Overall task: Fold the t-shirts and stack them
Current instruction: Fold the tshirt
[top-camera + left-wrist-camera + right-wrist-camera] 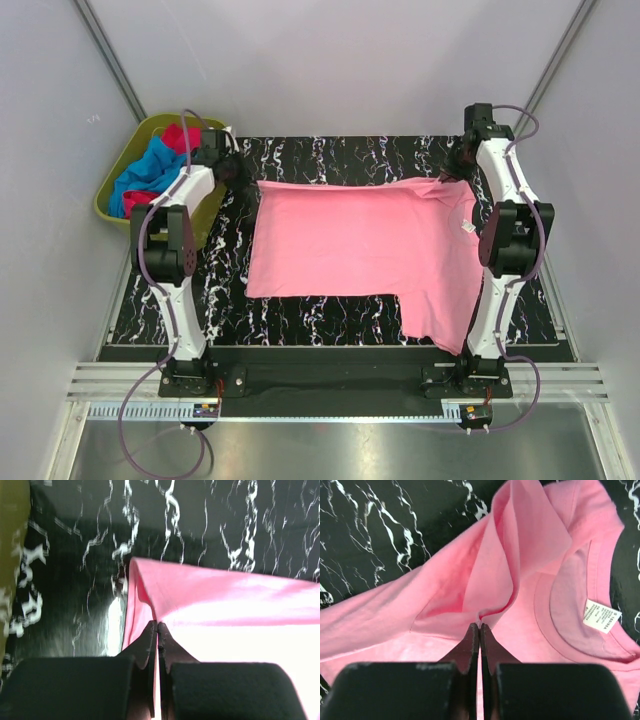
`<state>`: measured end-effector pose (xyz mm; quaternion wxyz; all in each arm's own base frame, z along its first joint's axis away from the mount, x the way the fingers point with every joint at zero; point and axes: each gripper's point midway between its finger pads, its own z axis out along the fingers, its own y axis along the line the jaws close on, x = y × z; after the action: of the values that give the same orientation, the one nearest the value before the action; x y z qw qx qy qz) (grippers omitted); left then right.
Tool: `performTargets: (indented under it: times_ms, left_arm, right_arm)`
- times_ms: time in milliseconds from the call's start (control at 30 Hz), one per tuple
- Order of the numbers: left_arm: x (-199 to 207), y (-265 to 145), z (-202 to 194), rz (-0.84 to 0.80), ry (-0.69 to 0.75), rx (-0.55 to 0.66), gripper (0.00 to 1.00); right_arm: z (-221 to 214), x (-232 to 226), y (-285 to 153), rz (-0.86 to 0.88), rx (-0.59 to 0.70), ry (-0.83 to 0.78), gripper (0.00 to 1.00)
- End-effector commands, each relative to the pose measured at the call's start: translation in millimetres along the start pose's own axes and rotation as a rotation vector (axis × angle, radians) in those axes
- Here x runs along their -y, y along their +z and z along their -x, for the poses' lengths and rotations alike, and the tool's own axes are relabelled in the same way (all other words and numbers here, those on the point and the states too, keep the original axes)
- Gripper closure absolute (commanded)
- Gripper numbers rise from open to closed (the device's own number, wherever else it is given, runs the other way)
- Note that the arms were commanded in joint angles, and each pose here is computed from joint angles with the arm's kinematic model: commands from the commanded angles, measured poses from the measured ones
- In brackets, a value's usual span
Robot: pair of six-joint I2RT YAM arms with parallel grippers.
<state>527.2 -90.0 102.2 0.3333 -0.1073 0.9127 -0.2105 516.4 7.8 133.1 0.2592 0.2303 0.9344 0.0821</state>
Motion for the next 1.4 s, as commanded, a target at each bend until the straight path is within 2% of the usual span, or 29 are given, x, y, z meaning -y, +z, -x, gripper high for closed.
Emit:
performTargets:
  times_ms: [0, 500, 933, 1367]
  left_arm:
    - [3, -23, -6, 0.004, -0.01, -0.015, 1.0]
    - [-14, -21, -83, 0.031, -0.035, -0.192, 1.0]
    - [-30, -27, -115, 0.088, -0.02, -0.252, 1.0]
    - [-38, -23, -116, 0.125, -0.003, -0.265, 0.99]
  right_arm:
    - [-14, -1, -24, 0.008, -0.013, -0.008, 1.0]
    - [-53, 24, -9, -0.06, -0.106, -0.008, 1.0]
    - [-58, 27, -12, -0.07, -0.112, -0.004, 1.0]
    - [-78, 37, -4, -0.088, -0.163, -0.015, 1.0]
